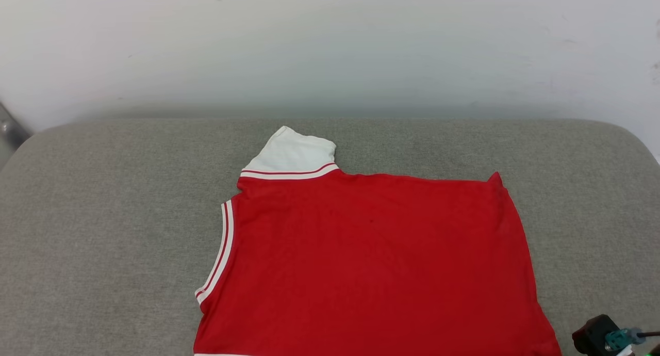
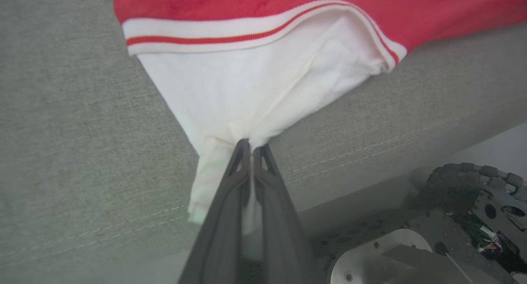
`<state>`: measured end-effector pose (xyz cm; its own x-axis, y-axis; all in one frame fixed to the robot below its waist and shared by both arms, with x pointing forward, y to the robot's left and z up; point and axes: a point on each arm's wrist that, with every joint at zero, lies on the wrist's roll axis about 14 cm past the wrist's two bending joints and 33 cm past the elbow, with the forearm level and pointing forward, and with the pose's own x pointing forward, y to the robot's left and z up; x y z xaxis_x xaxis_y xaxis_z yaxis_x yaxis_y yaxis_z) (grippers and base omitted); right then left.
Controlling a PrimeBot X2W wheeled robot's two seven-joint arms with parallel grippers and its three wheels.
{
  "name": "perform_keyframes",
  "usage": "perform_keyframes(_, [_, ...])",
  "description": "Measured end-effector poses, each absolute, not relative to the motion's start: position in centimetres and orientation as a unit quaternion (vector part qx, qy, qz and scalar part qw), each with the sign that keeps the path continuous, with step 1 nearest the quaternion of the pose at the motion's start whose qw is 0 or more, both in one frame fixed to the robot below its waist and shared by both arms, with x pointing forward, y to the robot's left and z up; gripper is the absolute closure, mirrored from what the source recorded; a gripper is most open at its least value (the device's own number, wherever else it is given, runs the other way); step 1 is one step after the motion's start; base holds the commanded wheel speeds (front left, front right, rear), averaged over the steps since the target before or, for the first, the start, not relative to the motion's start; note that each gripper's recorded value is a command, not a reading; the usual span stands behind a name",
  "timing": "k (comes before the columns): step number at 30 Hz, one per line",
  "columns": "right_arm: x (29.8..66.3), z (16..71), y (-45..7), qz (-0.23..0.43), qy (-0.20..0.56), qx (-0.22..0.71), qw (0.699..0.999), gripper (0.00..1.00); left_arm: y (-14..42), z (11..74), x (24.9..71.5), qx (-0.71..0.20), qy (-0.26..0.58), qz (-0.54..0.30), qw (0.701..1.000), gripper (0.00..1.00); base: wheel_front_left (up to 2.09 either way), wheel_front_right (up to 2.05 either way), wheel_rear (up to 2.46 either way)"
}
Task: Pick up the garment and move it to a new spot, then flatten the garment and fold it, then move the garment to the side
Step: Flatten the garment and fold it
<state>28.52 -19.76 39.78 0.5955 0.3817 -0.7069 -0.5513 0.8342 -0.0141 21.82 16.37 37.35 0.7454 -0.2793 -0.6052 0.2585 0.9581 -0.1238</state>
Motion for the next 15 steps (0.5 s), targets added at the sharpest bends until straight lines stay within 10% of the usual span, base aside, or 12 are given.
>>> perform_keyframes(15, [31.7,42.8,-18.9,0.230,0.313,-0.089,0.917,1.00,17.0,42.3,30.5,0.090,0.220,-0.192,0.952,1.00,0.00,0.00,0.00])
